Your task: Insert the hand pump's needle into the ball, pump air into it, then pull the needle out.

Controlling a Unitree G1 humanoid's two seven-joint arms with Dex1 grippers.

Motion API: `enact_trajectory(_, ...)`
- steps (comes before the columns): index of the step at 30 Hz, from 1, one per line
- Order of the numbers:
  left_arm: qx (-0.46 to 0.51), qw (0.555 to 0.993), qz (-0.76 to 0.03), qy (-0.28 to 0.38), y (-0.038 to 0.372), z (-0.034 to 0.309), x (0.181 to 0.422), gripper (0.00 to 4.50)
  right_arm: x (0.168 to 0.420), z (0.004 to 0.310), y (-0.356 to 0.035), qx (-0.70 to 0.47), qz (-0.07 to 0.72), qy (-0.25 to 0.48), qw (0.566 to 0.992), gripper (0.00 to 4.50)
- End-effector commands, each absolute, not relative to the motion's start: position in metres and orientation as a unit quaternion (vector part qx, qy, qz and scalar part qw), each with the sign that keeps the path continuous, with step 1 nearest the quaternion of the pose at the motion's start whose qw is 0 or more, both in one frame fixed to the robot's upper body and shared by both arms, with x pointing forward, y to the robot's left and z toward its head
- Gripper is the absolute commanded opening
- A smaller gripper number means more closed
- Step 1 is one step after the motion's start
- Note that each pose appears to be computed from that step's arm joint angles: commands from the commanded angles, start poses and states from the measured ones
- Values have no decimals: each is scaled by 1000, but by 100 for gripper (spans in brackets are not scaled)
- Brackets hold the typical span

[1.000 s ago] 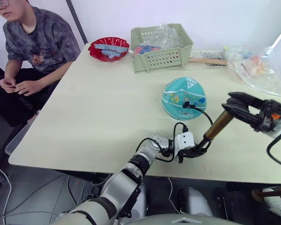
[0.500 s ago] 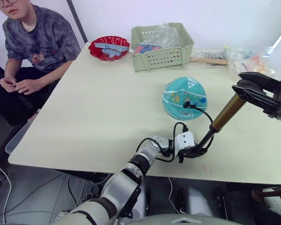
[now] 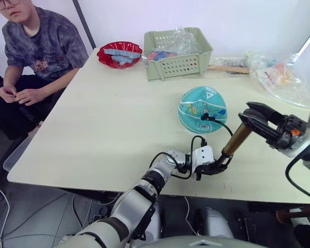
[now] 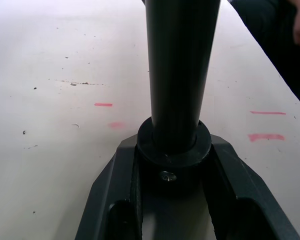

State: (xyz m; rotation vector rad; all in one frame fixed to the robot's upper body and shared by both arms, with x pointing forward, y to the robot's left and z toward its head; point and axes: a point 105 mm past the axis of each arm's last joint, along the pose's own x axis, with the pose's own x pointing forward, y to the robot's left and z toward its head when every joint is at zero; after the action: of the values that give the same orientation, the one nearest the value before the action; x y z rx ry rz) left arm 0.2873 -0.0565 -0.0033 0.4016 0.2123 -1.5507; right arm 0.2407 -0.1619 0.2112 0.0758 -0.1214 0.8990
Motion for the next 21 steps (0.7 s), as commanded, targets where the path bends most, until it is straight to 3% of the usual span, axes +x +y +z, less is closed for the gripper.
enact_trajectory(1, 186, 682, -688, 164, -42, -35, 276, 113, 241, 169, -155, 49, 439, 14, 897, 171)
enact_trajectory(13, 185, 685, -686, 162, -42, -34, 276, 113, 235, 104, -159, 69, 410, 108, 903, 171)
enact_trajectory(17, 184, 685, -686, 163, -43, -35, 276, 113, 236, 104, -159, 69, 407, 101, 905, 171)
enact_trajectory(21, 184, 685, -685, 163, -43, -35, 276, 113, 241, 129, -158, 72, 417, 45, 905, 171)
